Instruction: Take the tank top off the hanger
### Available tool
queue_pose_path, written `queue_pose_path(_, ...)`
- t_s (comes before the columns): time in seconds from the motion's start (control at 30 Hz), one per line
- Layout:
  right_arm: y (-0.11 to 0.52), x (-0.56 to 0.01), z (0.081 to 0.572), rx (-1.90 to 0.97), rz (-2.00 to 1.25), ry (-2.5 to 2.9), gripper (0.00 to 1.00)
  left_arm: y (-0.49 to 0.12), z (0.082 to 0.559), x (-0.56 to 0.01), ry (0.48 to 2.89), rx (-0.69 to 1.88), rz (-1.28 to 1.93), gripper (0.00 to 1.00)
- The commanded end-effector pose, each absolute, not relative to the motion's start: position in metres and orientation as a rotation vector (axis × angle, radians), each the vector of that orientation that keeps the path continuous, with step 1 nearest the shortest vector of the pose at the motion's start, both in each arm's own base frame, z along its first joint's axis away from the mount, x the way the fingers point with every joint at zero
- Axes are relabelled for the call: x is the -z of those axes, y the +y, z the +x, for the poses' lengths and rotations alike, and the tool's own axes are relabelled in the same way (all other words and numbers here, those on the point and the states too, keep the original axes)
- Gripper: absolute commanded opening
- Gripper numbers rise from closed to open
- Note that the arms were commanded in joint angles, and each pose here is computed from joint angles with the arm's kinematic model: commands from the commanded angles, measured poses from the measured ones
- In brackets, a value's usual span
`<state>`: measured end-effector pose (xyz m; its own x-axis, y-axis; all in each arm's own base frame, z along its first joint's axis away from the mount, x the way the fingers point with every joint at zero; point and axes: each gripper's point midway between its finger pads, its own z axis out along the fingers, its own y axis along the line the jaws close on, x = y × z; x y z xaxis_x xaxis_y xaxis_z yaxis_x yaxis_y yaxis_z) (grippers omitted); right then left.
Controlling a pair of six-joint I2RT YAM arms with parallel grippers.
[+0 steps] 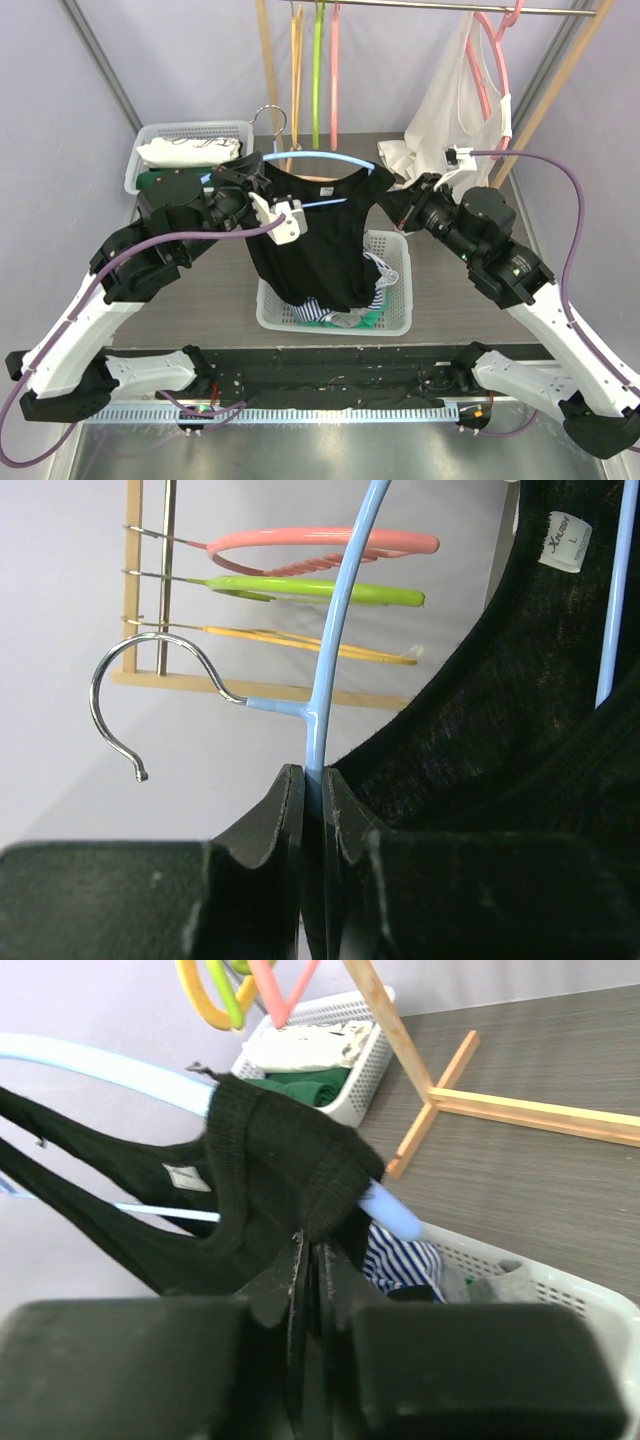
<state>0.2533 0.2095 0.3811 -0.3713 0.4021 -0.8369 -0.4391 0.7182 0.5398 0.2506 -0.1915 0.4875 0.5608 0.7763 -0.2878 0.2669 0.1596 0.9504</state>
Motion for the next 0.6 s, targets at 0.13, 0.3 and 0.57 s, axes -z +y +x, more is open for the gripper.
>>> queue_pose_path(0.13,0.193,-0.438,0.234,-0.923,-0.037,1.564,0.01,-0.185,0.244,-0.515,0.93,-0.441,1.3,0.0)
queue_pose_path(0.3,0.169,-0.447,0.224,-0.874,0.028,1.529,0.01,-0.186,0.245,-0.512,0.932,-0.446,1.31,0.0)
queue_pose_path(0.57,0.117,-0.437,0.239,-0.637,0.242,1.52,0.01,-0.184,0.244,-0.513,0.937,-0.447,1.312,0.0)
